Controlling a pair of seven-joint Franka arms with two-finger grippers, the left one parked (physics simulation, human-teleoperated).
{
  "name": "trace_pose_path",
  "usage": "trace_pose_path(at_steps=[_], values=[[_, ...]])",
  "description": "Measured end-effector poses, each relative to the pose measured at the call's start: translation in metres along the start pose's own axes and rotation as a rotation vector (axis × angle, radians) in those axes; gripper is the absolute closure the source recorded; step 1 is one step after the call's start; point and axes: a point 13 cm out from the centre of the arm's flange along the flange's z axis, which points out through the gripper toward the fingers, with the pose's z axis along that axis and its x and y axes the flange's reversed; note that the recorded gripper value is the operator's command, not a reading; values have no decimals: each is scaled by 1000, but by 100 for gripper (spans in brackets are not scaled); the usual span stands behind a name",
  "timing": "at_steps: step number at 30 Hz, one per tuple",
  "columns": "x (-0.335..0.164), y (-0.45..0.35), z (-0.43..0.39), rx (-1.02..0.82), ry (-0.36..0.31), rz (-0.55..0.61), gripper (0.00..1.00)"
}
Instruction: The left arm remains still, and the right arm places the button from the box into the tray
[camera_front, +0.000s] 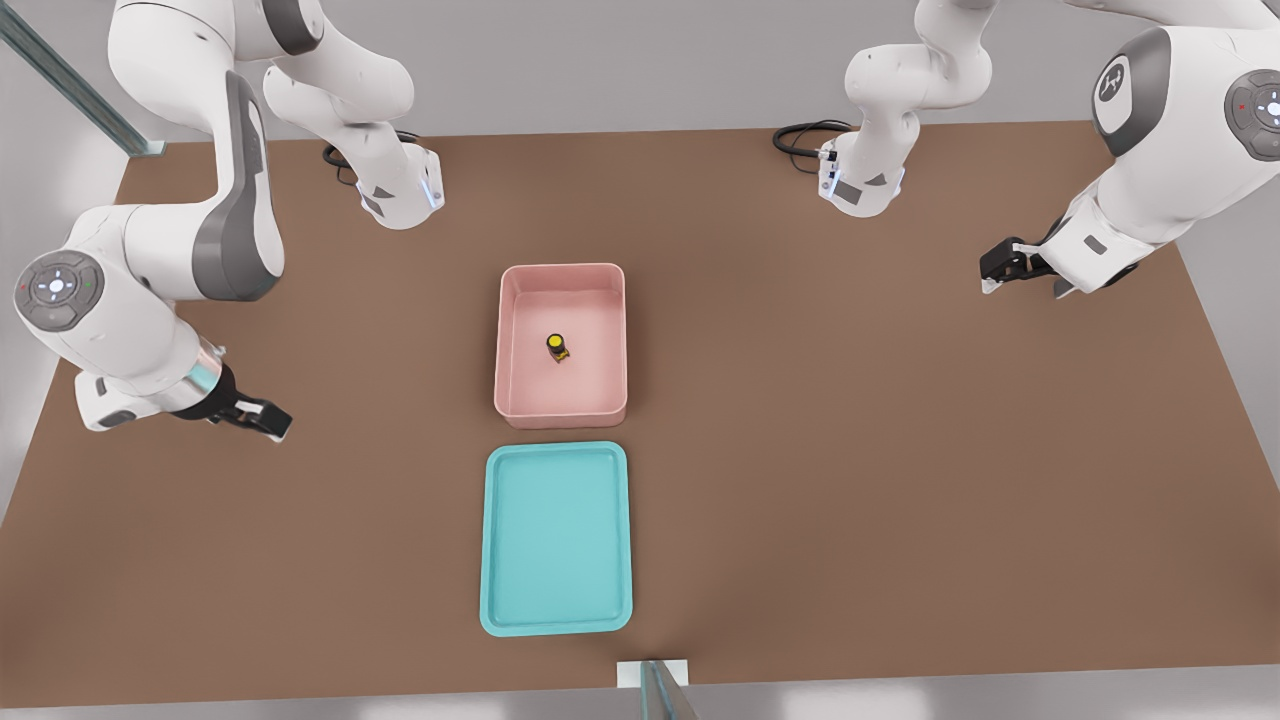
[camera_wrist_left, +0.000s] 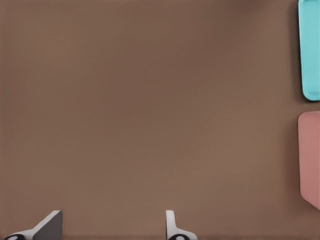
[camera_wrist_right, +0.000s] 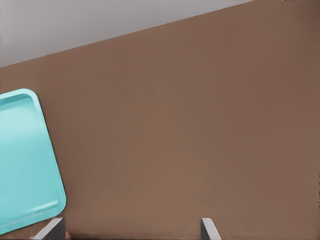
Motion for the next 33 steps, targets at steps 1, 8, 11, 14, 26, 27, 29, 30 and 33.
trace_pose_path(at_steps=[1,8,11,14,26,27,29,30,33], values=[[1,0,1,1,5,-22,0],[120,150,100,38,177,-430,0],[203,226,127,57,176,-607,0],[268,278,148,55,149,-719,0],[359,287,280,32,97,-790,0],[359,284,287,40,88,-800,0],[359,280,298,52,73,-819,0],[358,280,301,54,64,-826,0],[360,280,312,61,52,-845,0]])
